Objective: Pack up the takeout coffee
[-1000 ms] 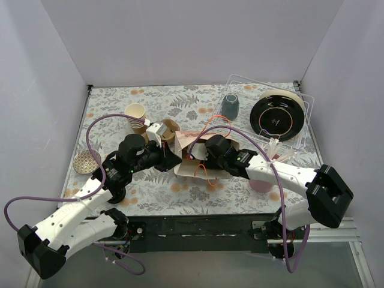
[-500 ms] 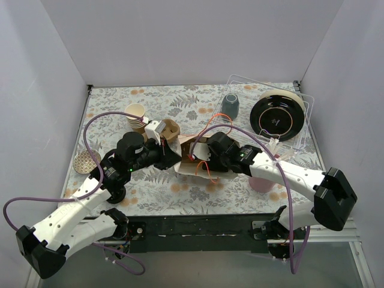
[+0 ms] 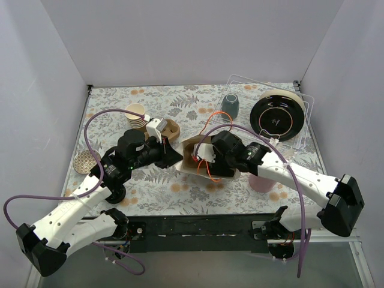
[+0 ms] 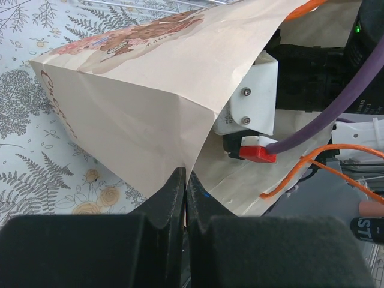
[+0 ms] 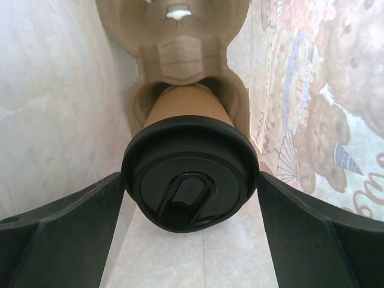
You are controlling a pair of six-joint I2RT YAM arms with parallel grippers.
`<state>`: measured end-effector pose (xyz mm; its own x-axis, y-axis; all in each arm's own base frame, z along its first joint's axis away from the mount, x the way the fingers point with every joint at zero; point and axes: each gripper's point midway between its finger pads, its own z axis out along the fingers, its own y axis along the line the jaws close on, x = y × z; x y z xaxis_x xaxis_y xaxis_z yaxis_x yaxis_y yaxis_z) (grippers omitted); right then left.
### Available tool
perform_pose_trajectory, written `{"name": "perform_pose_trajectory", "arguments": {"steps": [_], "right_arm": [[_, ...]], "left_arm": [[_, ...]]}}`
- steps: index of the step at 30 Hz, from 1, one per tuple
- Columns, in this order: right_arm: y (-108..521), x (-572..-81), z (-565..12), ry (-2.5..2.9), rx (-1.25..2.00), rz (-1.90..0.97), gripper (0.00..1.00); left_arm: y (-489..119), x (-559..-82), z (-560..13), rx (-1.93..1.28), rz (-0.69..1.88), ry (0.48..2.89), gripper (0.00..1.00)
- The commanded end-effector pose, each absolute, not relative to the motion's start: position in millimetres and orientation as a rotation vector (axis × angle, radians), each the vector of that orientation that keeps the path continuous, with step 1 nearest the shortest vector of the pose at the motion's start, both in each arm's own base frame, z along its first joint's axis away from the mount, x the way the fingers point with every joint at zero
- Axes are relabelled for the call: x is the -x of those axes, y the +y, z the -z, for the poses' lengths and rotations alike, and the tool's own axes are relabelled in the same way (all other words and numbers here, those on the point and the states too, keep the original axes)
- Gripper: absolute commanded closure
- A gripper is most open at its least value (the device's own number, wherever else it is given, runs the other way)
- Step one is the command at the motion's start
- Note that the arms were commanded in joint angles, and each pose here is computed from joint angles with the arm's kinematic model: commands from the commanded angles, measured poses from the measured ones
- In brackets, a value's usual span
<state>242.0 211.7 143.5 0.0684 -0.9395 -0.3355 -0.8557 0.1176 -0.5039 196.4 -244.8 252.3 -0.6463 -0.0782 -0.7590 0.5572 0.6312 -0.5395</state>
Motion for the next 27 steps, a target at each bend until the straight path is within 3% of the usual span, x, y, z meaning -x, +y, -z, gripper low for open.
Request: {"name": "perform_pose_trajectory", "arguments": {"steps": [1,27], "right_arm": [[205,-237,-167,1.784,1.728,0.161,0.01],[219,-235,-180,1.741,1.604,0.053,0.02]], "left_arm": [[-244,-196,-271,-0.389,1.027,2.021,1.0],[-239,-193,-261,-0.467,0.965,2.047,1.0]]}}
